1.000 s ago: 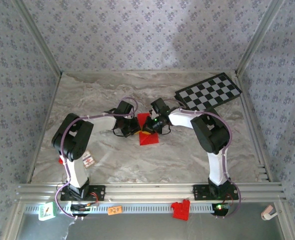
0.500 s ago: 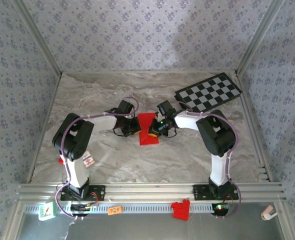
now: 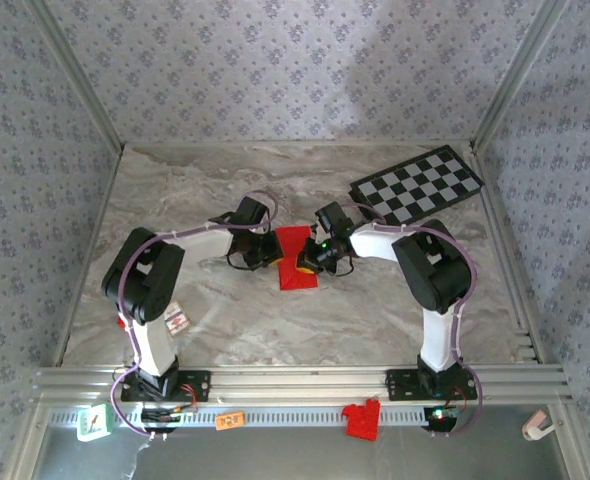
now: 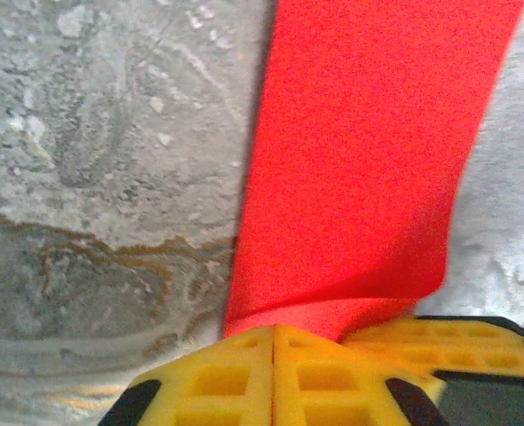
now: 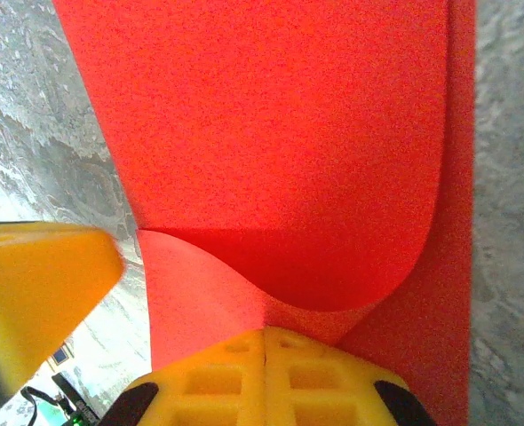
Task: Fold a paper plane with a square sheet of paper (pick it up from the middle)
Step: Fold the triangle a second time at the center of the table.
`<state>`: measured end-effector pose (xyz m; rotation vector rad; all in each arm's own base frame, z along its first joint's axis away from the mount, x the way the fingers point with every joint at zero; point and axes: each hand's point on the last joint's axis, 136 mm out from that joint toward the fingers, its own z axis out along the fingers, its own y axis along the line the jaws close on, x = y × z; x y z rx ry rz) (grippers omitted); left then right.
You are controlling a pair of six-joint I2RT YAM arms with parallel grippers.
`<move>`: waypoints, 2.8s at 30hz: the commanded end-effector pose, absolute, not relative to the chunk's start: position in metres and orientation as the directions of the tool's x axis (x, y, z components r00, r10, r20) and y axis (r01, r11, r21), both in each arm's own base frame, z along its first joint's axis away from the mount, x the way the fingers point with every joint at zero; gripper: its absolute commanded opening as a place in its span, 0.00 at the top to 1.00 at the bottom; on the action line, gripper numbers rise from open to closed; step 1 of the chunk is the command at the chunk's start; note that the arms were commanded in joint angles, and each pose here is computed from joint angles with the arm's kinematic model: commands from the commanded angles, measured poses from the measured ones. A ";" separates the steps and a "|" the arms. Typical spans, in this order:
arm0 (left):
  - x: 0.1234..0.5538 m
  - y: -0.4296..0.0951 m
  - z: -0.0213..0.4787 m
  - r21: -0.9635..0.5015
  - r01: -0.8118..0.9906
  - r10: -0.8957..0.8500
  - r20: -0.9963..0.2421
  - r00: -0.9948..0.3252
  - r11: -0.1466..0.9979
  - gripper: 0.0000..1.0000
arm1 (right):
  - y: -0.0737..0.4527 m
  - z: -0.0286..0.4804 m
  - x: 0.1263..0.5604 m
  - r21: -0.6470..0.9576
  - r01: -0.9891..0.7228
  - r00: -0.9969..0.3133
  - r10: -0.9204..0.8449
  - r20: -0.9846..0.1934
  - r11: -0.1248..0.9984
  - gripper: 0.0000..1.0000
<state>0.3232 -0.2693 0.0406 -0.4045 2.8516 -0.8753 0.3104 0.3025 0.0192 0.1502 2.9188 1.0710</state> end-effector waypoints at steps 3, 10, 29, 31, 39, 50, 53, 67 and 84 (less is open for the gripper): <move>0.313 -0.283 0.083 -0.650 -0.151 -0.277 -0.095 -0.956 0.745 0.86 | 0.259 -0.034 0.293 0.424 0.206 -0.979 0.190 0.079 0.882 0.93; 0.277 -0.300 0.073 -0.664 -0.146 -0.231 -0.042 -0.972 0.734 0.84 | 0.253 -0.036 0.290 0.377 0.219 -0.976 0.200 0.089 0.900 0.94; 0.264 -0.302 0.043 -0.614 -0.138 -0.181 -0.009 -0.983 0.778 0.86 | 0.258 -0.031 0.292 0.384 0.249 -0.968 0.224 0.109 0.889 0.94; 0.264 -0.301 0.039 -0.608 -0.141 -0.181 -0.004 -0.983 0.781 0.86 | 0.257 -0.031 0.292 0.382 0.254 -0.967 0.229 0.112 0.888 0.94; 0.263 -0.296 0.029 -0.578 -0.143 -0.183 -0.012 -0.983 0.803 0.85 | 0.258 -0.033 0.290 0.381 0.254 -0.967 0.226 0.118 0.889 0.94; 0.263 -0.287 0.016 -0.531 -0.161 -0.197 -0.012 -0.980 0.832 0.87 | 0.256 -0.033 0.289 0.375 0.249 -0.968 0.224 0.112 0.893 0.92; 0.262 -0.285 0.012 -0.518 -0.170 -0.205 -0.010 -0.979 0.838 0.88 | 0.256 -0.033 0.289 0.377 0.248 -0.969 0.222 0.112 0.892 0.92; 0.270 -0.288 0.031 -0.543 -0.140 -0.199 -0.050 -0.979 0.828 0.88 | 0.258 -0.026 0.292 0.398 0.222 -0.975 0.205 0.085 0.890 0.91; 0.293 -0.279 0.021 -0.515 -0.162 -0.233 -0.076 -0.970 0.842 0.90 | 0.279 0.002 0.311 0.522 0.153 -0.986 0.163 0.027 0.839 0.88</move>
